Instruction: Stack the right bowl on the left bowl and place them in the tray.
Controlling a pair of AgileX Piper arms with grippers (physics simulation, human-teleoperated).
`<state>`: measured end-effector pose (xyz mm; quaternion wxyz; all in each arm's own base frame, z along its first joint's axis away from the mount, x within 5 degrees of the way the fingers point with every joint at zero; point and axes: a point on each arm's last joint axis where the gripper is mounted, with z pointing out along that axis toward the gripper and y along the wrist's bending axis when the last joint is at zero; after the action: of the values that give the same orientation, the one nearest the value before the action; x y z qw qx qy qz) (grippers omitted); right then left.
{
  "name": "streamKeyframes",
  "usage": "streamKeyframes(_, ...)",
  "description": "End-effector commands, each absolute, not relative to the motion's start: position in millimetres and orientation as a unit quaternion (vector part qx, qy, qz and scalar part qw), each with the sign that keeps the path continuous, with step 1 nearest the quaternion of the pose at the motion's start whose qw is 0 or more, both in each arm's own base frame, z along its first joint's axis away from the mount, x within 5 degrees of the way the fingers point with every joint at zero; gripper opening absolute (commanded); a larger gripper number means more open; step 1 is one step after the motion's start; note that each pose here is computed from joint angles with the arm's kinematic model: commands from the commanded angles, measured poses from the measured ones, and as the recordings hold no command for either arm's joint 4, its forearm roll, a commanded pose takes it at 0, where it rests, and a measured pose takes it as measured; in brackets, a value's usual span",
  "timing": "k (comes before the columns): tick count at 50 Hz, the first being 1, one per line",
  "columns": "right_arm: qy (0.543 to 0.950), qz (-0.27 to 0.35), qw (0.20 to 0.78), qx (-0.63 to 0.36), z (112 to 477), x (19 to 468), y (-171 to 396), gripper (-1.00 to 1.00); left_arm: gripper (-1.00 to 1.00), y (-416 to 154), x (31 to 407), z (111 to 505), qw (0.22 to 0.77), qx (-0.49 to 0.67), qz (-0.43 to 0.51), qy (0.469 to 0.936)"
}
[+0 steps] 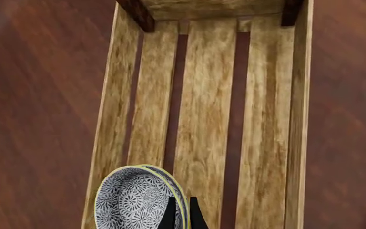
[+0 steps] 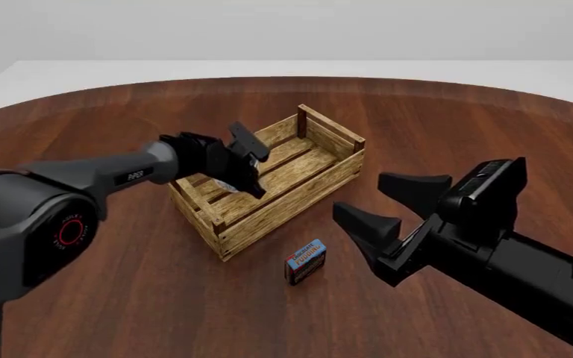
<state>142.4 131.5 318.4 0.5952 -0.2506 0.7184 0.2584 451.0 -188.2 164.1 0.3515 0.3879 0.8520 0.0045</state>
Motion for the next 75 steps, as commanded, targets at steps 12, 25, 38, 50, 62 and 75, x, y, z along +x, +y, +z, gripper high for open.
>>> streamKeyframes(12,0.722,0.259,0.589,-0.253,314,145,136,1.0,-1.0,-172,459,95,0.302,0.407,0.025,0.862)
streamKeyframes(25,0.723,0.259,0.588,-0.255,315,145,136,1.0,-1.0,-171,461,80,0.293,0.411,0.026,0.863)
streamKeyframes(38,0.725,0.258,0.585,-0.256,312,146,138,1.0,1.0,-168,456,79,0.292,0.416,0.028,0.86)
streamKeyframes(50,0.727,0.259,0.582,-0.257,310,147,139,1.0,1.0,-166,450,85,0.297,0.422,0.031,0.856)
streamKeyframes(62,0.727,0.258,0.58,-0.26,311,146,139,1.0,1.0,-167,439,97,0.308,0.427,0.032,0.85)
streamKeyframes(75,0.726,0.258,0.582,-0.261,311,144,138,1.0,1.0,-167,433,114,0.32,0.428,0.032,0.845)
